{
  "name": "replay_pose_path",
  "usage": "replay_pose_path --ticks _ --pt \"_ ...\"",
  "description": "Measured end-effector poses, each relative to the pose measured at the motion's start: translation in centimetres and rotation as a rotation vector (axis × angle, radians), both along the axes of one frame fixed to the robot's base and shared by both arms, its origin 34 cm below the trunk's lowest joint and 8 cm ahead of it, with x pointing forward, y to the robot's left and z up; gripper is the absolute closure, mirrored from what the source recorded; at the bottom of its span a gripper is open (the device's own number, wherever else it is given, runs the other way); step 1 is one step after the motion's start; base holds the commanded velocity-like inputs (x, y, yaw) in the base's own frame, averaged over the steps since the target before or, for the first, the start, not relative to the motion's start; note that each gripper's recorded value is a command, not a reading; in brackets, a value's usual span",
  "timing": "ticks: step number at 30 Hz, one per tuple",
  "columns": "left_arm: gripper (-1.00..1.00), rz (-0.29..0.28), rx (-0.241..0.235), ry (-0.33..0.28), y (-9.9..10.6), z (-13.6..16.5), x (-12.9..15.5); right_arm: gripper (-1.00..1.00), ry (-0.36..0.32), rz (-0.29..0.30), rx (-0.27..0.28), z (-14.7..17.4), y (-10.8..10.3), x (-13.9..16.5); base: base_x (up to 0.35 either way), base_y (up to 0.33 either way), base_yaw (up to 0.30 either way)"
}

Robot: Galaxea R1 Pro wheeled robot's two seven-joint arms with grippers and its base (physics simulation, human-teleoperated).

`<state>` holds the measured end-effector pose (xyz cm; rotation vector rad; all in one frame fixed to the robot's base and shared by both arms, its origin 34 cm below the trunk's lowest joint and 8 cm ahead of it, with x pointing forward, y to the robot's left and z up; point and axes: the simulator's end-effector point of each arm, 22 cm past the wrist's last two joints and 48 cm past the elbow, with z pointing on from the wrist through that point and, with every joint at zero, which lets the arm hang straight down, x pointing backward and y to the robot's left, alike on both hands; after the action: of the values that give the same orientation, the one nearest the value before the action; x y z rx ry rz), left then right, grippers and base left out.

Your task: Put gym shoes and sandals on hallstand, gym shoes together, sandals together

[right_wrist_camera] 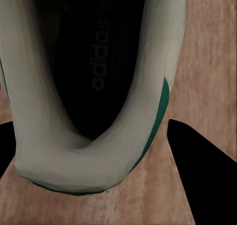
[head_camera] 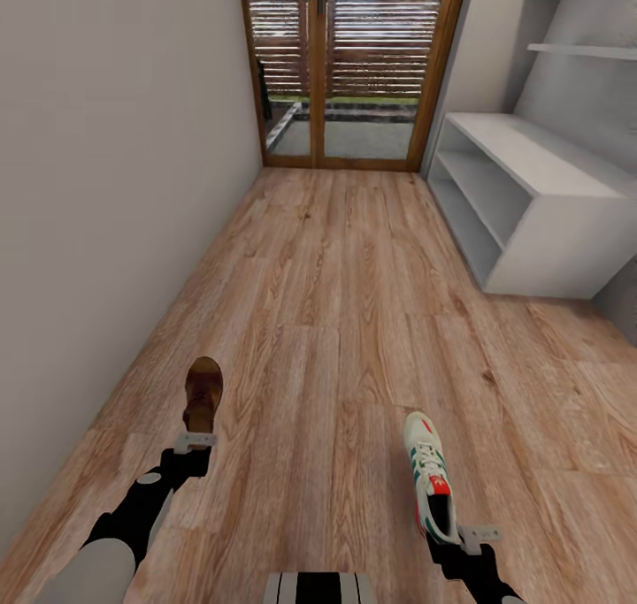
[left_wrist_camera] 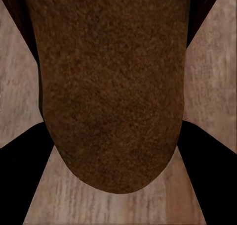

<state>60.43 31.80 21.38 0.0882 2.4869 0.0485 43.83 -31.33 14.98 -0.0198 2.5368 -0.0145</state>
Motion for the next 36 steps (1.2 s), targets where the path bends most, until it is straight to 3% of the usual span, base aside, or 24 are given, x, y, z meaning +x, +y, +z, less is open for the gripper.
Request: replay_pose_path --ticks 8,15,24,32,36 --pt "1.00 -0.020 0.014 -0.028 -0.1 1.7 0.3 1.00 -0.043 -0.002 -0.018 1.7 -1.3 1.5 0.000 0.000 0.000" --pt "1.00 0.026 0.018 0.028 1.7 0.5 -5.7 1.00 -0.061 -0.001 -0.013 3.5 -1.0 2.4 0.000 0.000 0.000" --pt "1.00 0.071 0.014 0.016 2.9 1.5 -9.9 1.00 -0.095 0.003 -0.012 6.1 -0.8 2.9 0.000 0.000 0.000" --pt "1.00 0.080 0.008 0.008 2.8 3.5 -10.0 1.00 -0.112 0.004 -0.009 8.3 -0.6 3.6 0.000 0.000 0.000" --pt "1.00 0.073 0.009 -0.030 2.8 4.2 -9.7 1.00 -0.117 0.004 -0.008 8.7 -0.6 3.8 0.000 0.000 0.000"
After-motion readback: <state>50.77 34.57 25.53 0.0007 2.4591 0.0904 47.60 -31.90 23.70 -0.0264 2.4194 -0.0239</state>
